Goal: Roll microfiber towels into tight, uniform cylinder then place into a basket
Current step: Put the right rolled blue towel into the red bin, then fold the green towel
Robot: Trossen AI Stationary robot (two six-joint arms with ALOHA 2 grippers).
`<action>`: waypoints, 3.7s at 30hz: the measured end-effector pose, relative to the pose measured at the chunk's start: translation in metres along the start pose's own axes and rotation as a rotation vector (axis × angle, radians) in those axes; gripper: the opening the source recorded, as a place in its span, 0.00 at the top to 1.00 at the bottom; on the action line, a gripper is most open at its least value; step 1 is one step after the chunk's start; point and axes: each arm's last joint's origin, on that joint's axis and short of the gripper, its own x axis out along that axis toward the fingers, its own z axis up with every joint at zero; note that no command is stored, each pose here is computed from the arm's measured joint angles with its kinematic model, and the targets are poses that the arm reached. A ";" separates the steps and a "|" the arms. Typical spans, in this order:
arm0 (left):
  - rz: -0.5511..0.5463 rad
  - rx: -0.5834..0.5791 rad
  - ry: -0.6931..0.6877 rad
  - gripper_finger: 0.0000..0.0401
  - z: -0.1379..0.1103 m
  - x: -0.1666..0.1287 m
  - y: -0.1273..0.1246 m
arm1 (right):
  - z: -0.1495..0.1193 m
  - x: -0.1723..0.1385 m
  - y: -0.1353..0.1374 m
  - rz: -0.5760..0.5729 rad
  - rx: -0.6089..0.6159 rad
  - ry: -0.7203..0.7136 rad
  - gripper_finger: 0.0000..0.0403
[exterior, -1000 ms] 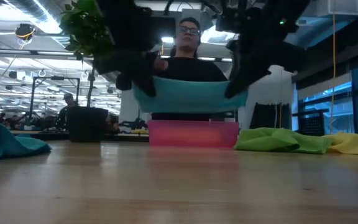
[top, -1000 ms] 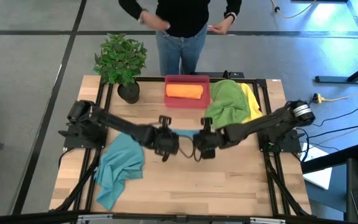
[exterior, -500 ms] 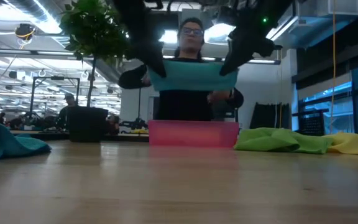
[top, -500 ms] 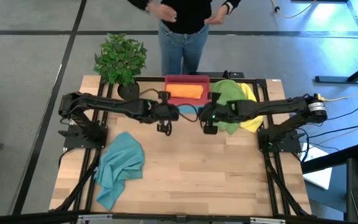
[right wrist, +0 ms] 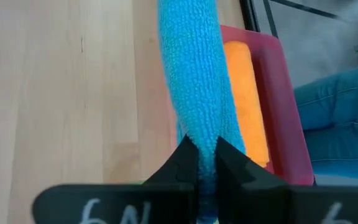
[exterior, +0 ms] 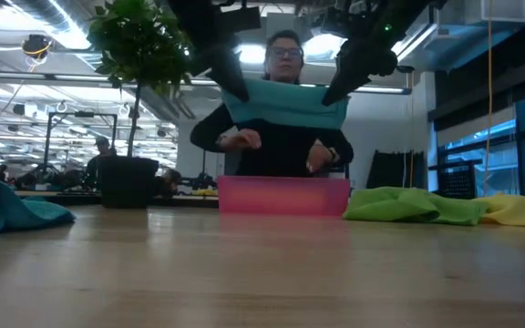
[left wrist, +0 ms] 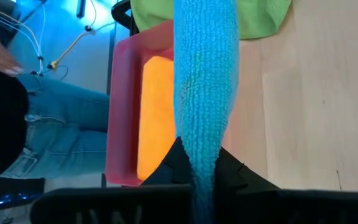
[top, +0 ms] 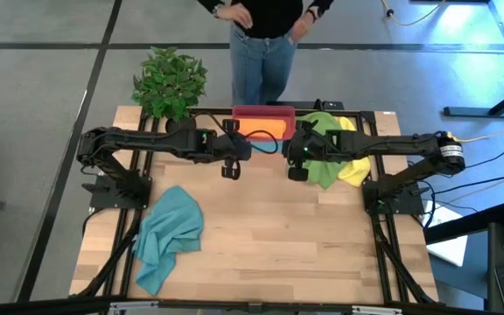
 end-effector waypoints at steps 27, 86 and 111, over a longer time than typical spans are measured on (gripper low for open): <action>0.016 -0.077 0.090 0.99 -0.040 0.122 0.043 | -0.077 0.080 -0.054 -0.185 -0.022 -0.075 0.95; -0.135 0.223 0.237 0.51 -0.047 0.142 0.049 | -0.075 0.113 -0.083 -0.143 -0.090 0.000 0.54; -0.186 -0.089 -0.030 0.51 -0.001 0.059 0.055 | -0.057 0.030 -0.083 -0.099 0.068 -0.150 0.56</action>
